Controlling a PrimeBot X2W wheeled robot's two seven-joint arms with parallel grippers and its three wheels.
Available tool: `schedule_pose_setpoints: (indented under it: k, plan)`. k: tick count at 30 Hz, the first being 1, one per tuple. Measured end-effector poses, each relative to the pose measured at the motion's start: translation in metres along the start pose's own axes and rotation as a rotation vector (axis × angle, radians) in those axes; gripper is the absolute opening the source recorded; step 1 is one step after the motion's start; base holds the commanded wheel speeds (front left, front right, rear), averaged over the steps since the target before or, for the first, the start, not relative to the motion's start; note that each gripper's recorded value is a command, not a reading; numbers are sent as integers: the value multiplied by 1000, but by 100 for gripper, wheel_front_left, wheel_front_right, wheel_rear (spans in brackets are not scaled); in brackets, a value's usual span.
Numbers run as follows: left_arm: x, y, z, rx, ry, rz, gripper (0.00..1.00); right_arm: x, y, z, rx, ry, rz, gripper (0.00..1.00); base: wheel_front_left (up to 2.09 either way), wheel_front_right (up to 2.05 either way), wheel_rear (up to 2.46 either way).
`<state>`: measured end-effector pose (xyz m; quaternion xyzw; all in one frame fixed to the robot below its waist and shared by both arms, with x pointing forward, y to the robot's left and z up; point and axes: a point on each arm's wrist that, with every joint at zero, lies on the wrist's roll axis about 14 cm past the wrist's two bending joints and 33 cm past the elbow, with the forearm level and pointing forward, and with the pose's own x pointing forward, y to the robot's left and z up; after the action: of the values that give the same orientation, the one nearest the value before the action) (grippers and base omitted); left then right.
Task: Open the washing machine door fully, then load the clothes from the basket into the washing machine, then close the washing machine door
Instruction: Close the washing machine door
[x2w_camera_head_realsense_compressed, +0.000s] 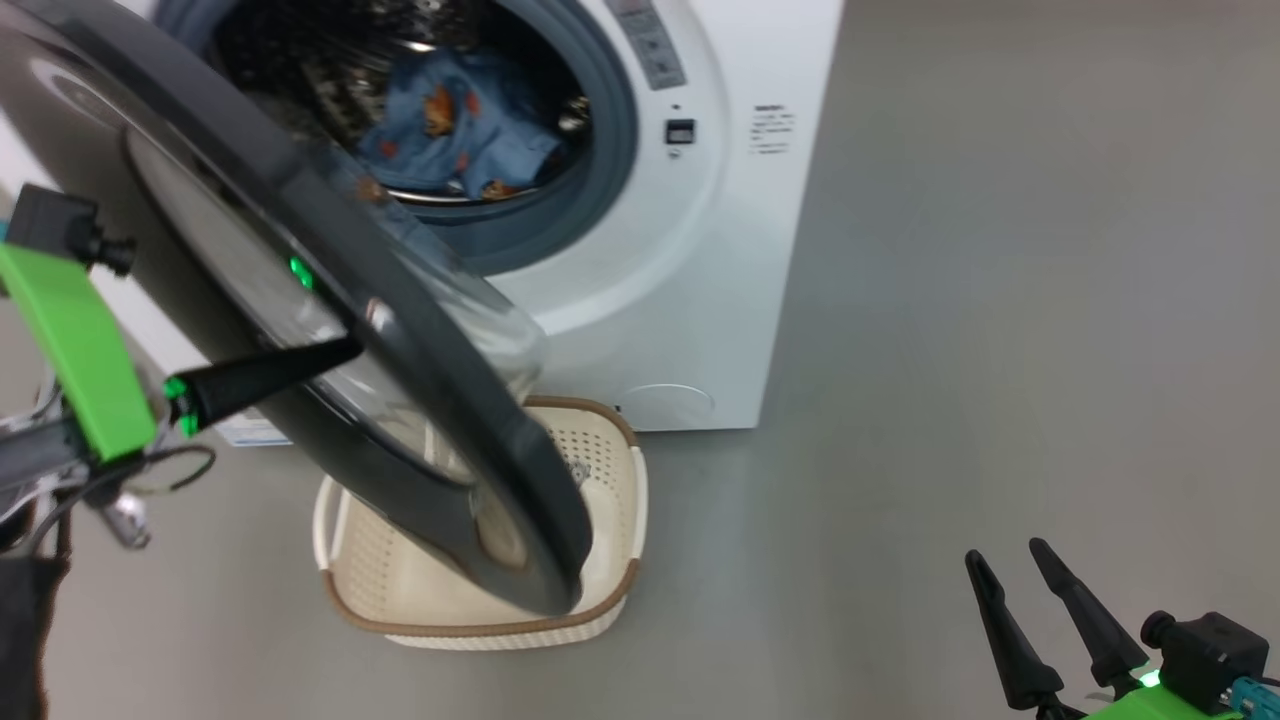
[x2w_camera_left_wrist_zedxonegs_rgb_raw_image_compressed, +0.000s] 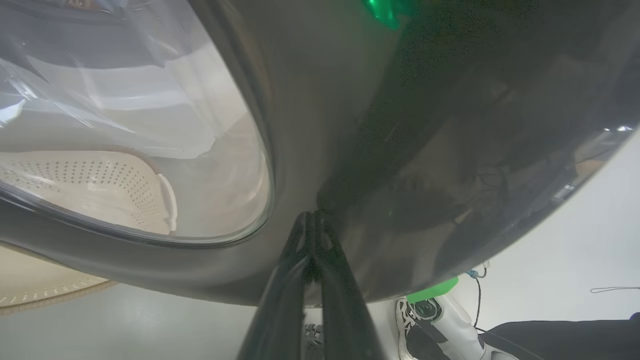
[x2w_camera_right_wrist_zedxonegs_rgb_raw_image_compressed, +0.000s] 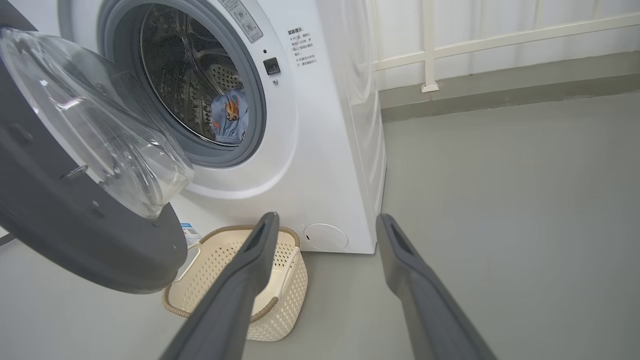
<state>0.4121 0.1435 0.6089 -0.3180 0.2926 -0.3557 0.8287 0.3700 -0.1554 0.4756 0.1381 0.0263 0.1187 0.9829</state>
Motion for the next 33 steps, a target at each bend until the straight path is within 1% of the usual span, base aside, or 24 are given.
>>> schedule_pose_setpoints:
  k: [9, 15, 21, 24, 30, 31, 32, 33]
  plan:
    - [61, -4, 22, 7, -17, -36, 0, -7, -22, 8, 9, -31, -83, 100, 0, 0, 0]
    - [85, 0, 26, 7, -16, -49, 0, -10, -35, 8, 6, -31, -126, 100, 0, 0, 0]
    - [82, 5, 27, 0, -37, -38, 0, -7, -36, 6, 3, -23, -125, 100, 0, 0, 0]
    - [70, 11, 27, 2, -65, -16, 0, -3, -30, 6, 4, -24, -106, 100, 0, 0, 0]
    - [44, 30, 14, -41, -113, 39, 0, 4, -20, 7, 3, -29, -67, 100, 0, 0, 0]
    - [39, 33, 12, -46, -122, 51, 3, 5, -18, 8, 2, -30, -61, 100, 0, 0, 0]
    - [35, 36, 9, -52, -131, 62, 23, 5, -17, 9, 1, -32, -56, 100, 0, 0, 0]
    - [31, 39, 7, -58, -142, 72, 35, 6, -15, 9, -1, -33, -50, 100, 0, 0, 0]
